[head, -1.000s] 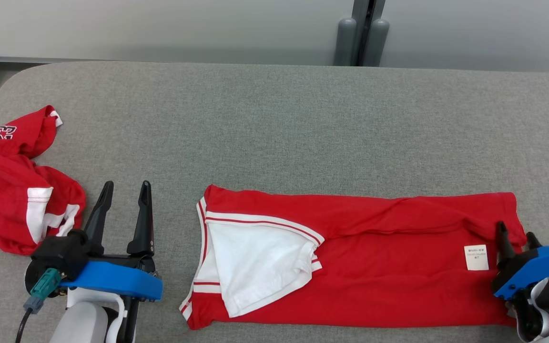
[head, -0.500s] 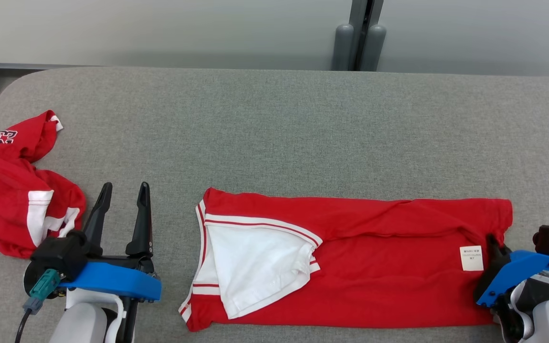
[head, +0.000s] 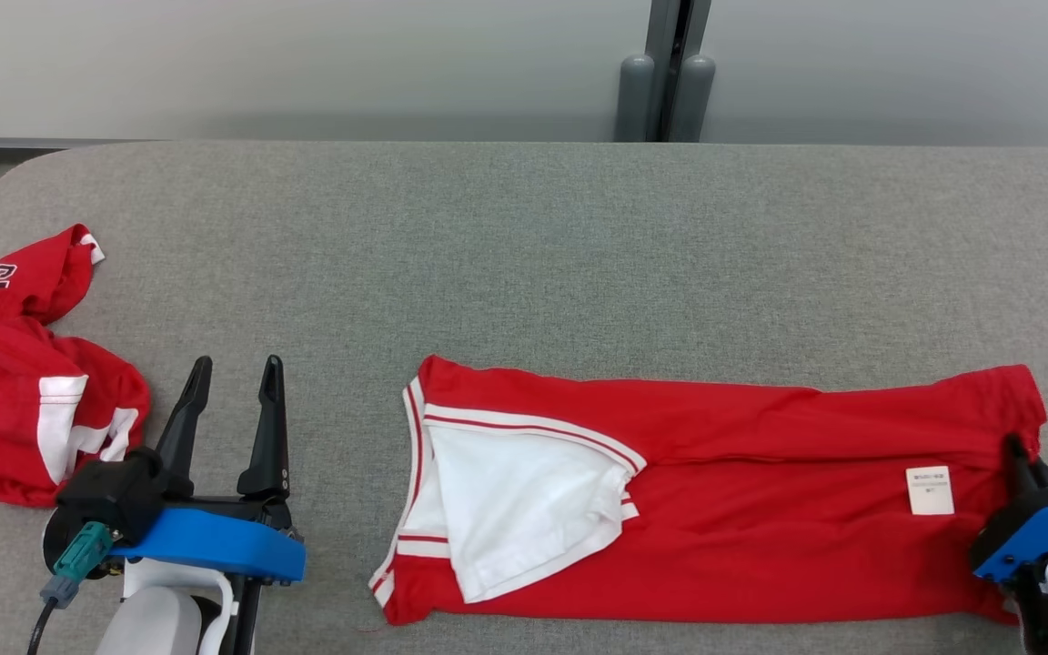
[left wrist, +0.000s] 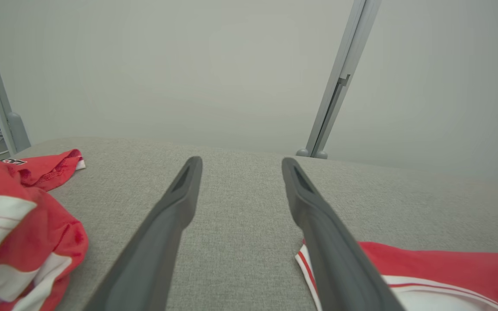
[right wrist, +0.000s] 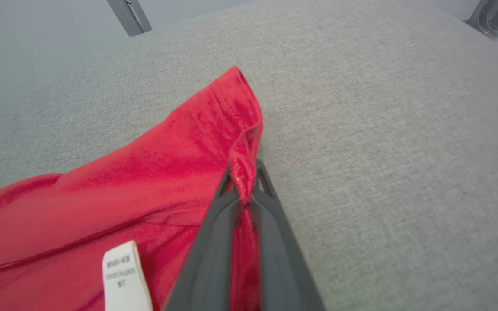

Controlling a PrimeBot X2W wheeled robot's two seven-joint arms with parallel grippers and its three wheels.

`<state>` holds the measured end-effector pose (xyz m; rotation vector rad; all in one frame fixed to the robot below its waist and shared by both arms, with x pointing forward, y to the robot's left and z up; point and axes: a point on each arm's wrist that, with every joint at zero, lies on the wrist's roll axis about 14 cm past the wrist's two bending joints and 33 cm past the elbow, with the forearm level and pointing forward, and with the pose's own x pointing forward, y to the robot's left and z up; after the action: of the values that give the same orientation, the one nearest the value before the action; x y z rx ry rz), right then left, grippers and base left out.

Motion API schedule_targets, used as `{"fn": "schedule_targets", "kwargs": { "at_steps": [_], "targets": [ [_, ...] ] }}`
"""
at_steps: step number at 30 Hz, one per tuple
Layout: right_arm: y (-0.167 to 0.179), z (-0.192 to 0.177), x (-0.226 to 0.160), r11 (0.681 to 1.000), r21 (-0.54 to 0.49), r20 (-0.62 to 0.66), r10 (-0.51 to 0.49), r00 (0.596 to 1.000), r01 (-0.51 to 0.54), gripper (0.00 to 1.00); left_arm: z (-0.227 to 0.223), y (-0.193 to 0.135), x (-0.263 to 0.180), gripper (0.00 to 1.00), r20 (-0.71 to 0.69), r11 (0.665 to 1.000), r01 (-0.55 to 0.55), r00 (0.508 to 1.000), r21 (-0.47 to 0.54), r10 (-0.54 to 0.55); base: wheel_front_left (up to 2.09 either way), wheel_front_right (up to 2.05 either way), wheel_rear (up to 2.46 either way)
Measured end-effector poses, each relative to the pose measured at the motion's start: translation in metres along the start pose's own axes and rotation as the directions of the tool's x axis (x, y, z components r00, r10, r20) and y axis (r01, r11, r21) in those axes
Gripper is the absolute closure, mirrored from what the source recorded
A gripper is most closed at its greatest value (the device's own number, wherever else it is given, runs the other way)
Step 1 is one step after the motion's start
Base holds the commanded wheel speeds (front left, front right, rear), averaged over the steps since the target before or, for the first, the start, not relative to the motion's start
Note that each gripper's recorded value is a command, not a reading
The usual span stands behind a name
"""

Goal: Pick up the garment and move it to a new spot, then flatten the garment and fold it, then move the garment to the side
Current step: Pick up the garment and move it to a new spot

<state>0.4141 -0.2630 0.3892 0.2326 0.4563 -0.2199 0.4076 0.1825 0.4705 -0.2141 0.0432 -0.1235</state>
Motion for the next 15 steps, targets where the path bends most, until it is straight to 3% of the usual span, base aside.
{"fn": "schedule_targets", "kwargs": {
  "at_steps": [10,15],
  "targets": [
    [-0.054,0.053,-0.017,0.990,-0.036,0.121,-0.134,0.984,0.140,1.00,0.000,-0.004,0.002,0.00,0.001,1.000,0.012,1.000,-0.001,-0.012,0.00,0.00,0.00],
    [-0.056,0.066,-0.030,0.987,-0.048,0.155,-0.143,0.978,0.152,1.00,0.003,-0.005,0.001,0.00,0.009,1.000,0.014,1.000,-0.003,-0.014,0.00,0.00,0.00]
  ]
}}
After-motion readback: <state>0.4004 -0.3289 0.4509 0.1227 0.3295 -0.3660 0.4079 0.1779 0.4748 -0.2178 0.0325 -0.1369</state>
